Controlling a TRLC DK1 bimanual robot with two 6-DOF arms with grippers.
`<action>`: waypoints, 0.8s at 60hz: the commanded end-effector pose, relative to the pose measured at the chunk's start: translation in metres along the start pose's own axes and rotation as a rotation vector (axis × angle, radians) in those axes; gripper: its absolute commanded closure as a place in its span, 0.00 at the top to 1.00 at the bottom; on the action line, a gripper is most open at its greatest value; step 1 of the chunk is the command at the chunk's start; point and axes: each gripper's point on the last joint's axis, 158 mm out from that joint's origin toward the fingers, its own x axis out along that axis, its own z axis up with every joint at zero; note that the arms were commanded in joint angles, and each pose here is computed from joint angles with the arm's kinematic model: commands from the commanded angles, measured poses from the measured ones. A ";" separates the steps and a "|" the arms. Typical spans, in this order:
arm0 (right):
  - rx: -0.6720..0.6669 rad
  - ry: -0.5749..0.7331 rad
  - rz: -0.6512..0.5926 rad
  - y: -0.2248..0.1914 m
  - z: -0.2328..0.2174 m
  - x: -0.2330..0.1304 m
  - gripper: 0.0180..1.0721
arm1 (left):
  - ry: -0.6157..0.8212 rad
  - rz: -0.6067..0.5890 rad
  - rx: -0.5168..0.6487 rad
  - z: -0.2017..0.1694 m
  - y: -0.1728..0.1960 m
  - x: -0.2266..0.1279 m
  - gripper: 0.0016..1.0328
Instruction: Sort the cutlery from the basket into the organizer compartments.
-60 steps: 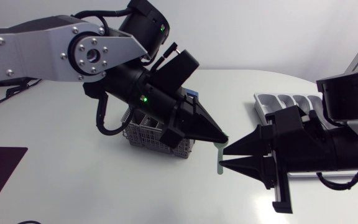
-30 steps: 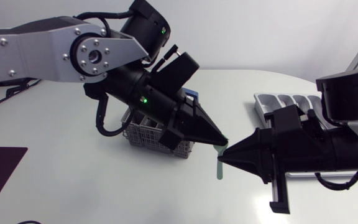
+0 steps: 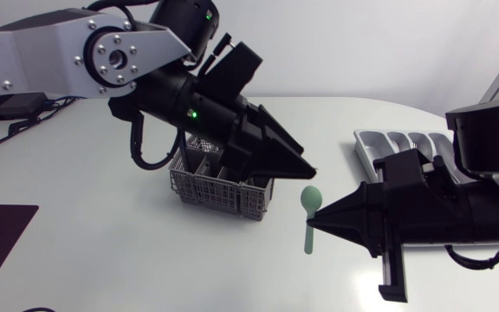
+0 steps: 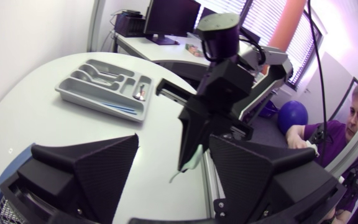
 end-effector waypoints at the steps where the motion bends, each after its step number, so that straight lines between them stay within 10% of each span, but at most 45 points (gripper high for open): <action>1: 0.020 0.034 -0.015 -0.001 -0.017 -0.002 0.05 | -0.053 0.060 -0.025 0.019 0.013 -0.017 0.96; 48: 0.126 0.221 -0.502 -0.122 -0.145 -0.101 0.05 | 0.218 0.603 0.367 -0.059 0.101 -0.042 0.95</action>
